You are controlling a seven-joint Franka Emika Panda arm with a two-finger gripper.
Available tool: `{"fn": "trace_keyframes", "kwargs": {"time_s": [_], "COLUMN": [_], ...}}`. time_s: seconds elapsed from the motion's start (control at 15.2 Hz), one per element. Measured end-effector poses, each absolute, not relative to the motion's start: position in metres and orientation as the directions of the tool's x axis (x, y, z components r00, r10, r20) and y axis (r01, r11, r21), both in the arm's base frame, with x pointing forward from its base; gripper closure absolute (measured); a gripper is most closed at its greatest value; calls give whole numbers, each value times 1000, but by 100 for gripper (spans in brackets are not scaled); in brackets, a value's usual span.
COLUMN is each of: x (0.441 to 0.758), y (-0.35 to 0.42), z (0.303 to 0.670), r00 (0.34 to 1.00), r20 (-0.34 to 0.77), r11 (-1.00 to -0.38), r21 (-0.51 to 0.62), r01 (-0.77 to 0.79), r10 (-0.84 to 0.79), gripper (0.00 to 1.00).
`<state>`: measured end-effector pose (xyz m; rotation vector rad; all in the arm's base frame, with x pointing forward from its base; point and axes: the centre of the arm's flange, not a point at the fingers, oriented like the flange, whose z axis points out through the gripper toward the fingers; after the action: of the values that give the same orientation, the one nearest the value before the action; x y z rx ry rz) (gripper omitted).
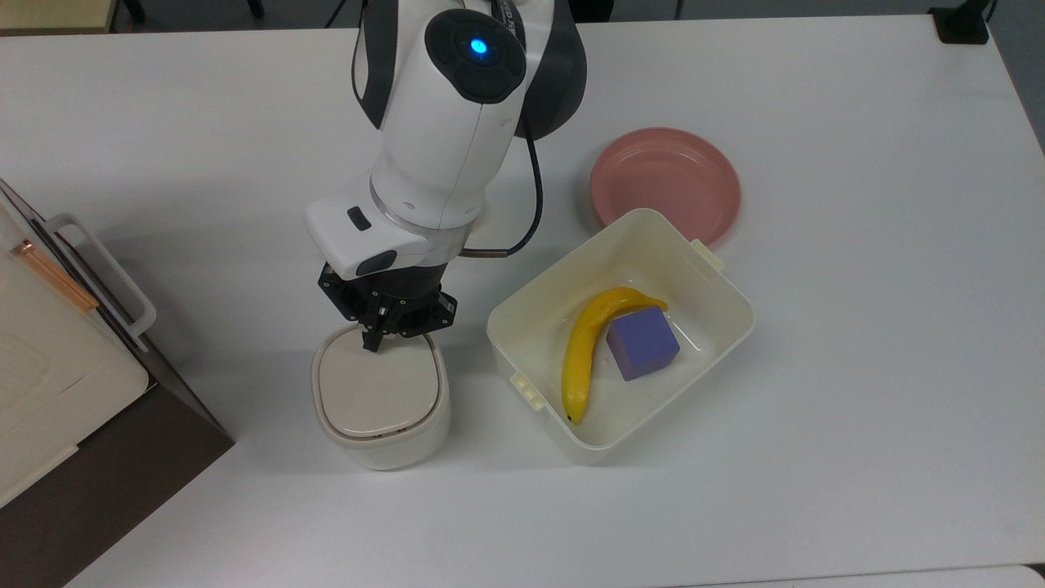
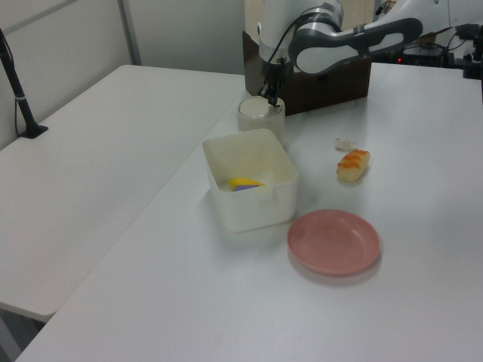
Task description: Open the trash can
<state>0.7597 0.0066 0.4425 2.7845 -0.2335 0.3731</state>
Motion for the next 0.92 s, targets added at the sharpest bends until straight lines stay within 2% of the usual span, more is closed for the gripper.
{"fn": "trace_keyframes", "kwargs": {"time_s": [0.92], "x": [755], "y": [-5], "z": [443], "r00": [956], "r20": [261], "r11": [-929], "r21": [300], "r01": [-215], "r10": [-136], "gripper": [99]}}
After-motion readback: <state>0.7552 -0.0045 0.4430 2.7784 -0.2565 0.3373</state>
